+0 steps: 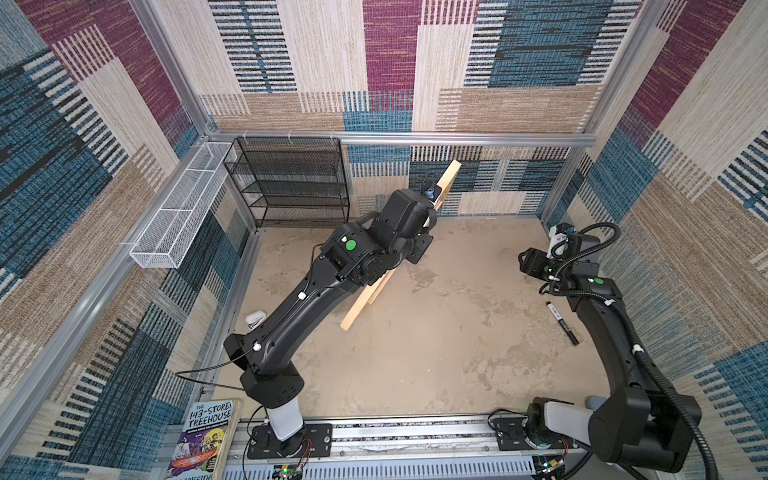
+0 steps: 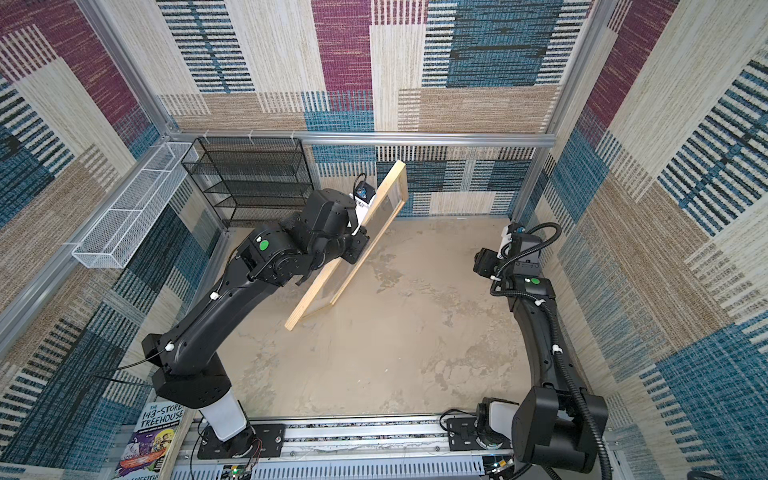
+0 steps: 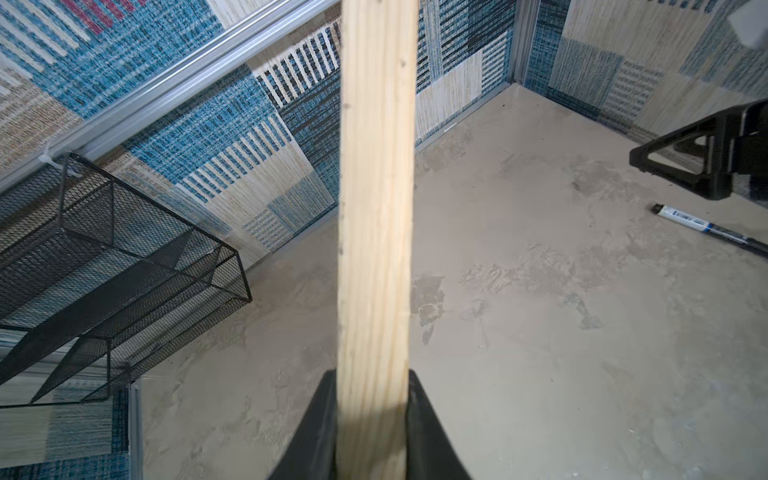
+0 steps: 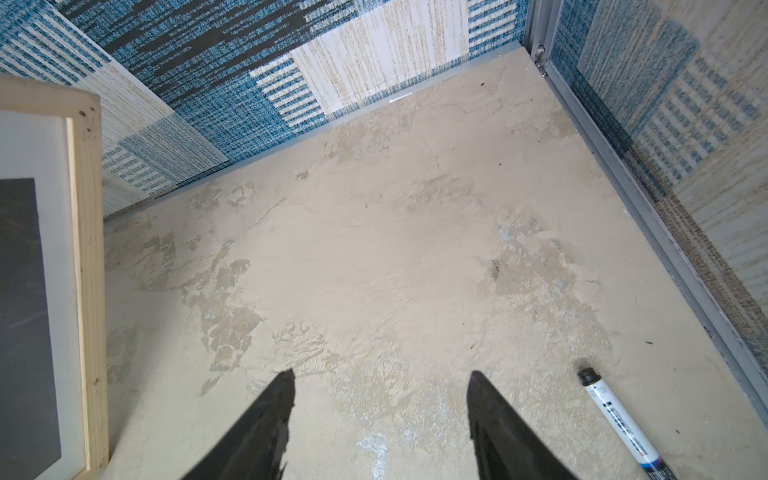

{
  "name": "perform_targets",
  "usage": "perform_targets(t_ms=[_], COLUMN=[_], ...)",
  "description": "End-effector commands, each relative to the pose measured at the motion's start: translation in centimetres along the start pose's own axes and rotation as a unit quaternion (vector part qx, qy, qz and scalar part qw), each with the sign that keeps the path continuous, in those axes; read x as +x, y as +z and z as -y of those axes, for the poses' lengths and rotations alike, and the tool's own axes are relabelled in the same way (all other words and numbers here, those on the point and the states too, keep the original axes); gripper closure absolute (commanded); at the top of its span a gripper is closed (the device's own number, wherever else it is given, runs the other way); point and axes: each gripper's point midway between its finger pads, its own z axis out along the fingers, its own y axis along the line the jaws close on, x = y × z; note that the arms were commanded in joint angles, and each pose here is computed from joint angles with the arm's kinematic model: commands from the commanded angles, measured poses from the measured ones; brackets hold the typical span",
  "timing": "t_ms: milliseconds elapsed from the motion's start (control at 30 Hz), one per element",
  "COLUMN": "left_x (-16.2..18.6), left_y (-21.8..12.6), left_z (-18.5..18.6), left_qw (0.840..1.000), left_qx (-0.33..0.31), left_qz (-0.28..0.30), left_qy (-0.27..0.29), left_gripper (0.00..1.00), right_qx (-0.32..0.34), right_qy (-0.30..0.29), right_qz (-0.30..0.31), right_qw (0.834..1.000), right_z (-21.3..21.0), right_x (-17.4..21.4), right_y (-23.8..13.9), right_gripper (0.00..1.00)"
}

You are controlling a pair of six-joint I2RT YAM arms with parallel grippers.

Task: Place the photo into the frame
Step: 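Lift the frame edge with the left gripper, tilting the frame upright, then lower the frame face up with the left gripper while the right gripper steadies it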

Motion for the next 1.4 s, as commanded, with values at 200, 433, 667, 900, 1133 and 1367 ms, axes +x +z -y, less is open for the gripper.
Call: perform_targets(t_ms=[200, 433, 667, 900, 1133, 1367], left_x=[-0.5, 0.5, 1.9, 4.1, 7.2, 10.2], left_y=[1.1, 3.5, 5.9, 8.3, 10.4, 11.4], left_z=[-1.6, -3.9, -5.2, -6.6, -7.6, -8.1], left_qw=[0.988, 0.965, 0.953, 0.936, 0.92, 0.909], left_qx=[0.082, 0.122, 0.119, 0.106, 0.095, 0.08], left_qz=[-0.002, -0.03, -0.046, -0.032, -0.026, -0.004], left_qy=[-0.133, -0.228, -0.274, -0.334, -0.379, -0.408], left_gripper=[1.0, 1.0, 1.0, 1.0, 1.0, 1.0], right_qx=[-0.023, -0.029, -0.035, -0.037, -0.048, -0.105], right_qy=[-0.005, -0.006, -0.004, -0.004, 0.004, 0.034], right_qz=[0.0, -0.009, -0.02, -0.024, -0.038, -0.072], right_qw=[1.0, 1.0, 0.999, 0.999, 0.998, 0.991], right_z=[-0.8, -0.9, -1.0, -1.0, -1.0, -2.0], right_x=[-0.2, 0.0, 0.5, 0.7, 1.9, 5.0], right_y=[0.6, 0.9, 1.4, 1.6, 2.4, 4.4], right_gripper=[0.32, 0.32, 0.32, 0.31, 0.23, 0.18])
